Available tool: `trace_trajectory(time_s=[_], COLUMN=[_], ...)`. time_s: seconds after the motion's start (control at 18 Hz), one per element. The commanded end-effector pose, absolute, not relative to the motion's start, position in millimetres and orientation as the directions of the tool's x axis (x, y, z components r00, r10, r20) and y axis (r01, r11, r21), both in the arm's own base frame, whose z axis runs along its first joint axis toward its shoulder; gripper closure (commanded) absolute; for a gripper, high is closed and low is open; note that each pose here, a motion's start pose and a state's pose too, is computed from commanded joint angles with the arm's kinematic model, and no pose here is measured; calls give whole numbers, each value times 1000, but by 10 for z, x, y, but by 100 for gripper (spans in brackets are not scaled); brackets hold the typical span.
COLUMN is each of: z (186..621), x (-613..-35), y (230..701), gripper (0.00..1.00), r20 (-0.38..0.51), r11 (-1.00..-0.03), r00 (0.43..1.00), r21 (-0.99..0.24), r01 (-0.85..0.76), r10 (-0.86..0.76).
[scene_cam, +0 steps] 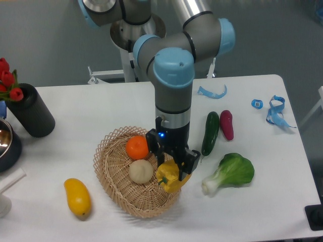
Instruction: Pick up the yellow pepper from the basket
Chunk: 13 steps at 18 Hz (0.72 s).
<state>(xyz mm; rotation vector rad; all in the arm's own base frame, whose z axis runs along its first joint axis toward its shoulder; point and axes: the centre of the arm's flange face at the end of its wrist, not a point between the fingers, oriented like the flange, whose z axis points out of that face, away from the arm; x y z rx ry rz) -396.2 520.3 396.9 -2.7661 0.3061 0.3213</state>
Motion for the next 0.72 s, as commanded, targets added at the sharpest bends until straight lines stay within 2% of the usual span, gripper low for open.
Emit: trace_trajectory(time_s=[0.56,0.72], z=[3982,3968], x=[-4536,-4569], y=[4576,4517], gripper=[56,56], r20=[-266,-265], r11=[-933,-933], r00=[945,944], r21=[-251,-246], r01=[-259,-263], r10=[-191,-196])
